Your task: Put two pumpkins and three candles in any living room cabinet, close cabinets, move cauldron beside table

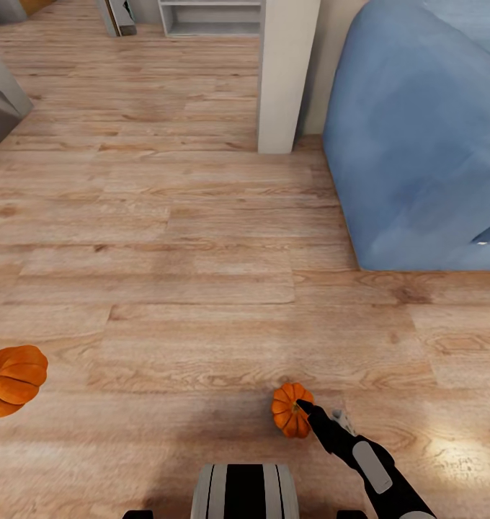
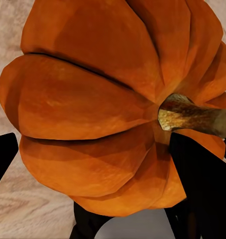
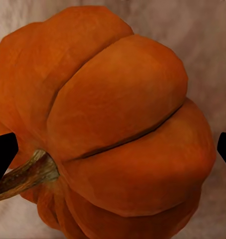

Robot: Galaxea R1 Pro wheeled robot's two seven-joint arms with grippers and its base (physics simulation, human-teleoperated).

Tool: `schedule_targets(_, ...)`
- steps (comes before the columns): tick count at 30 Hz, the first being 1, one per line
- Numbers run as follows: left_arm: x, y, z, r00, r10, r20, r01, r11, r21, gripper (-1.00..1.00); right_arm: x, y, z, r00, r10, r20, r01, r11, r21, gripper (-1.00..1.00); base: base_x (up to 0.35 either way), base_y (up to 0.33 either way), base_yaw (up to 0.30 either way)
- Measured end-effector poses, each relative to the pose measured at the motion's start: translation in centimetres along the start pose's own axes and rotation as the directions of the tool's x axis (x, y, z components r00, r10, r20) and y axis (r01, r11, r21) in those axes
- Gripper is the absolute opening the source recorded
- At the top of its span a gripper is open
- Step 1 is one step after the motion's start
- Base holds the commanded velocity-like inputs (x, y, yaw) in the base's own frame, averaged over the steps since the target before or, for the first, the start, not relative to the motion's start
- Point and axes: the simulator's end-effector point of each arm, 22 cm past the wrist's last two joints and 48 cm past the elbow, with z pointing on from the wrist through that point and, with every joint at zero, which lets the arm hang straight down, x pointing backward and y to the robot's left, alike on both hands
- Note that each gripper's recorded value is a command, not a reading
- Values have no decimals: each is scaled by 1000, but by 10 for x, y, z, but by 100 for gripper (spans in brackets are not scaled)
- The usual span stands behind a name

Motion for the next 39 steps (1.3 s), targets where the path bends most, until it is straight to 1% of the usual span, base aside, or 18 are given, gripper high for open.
schedule_targets(9,0,0,0,1000,0,0,0,1000,0,-100,0,0,0,1000,-8,0,8,1000,2,100,1,0,0)
schedule_targets(10,0,0,0,1000,0,0,0,1000,0,-100,0,0,0,1000,-8,0,8,1000,2,-100,0,0,0)
schedule_targets(27,-1,0,-1,1000,-1,3,1,1000,0,-100,0,0,0,1000,-9,0,9,1000,3,-100,0,0,0)
schedule_targets(29,-2,-3,-4,1000,4,10,-4,1000,4,-100,1,-1,-1,1000,-21,-4,21,1000,9,-100,0,0,0)
schedule_targets(39,-2,-3,-4,1000,3,9,-3,1000,3,-100,1,0,-1,1000,-21,-4,21,1000,10,-100,0,0,0)
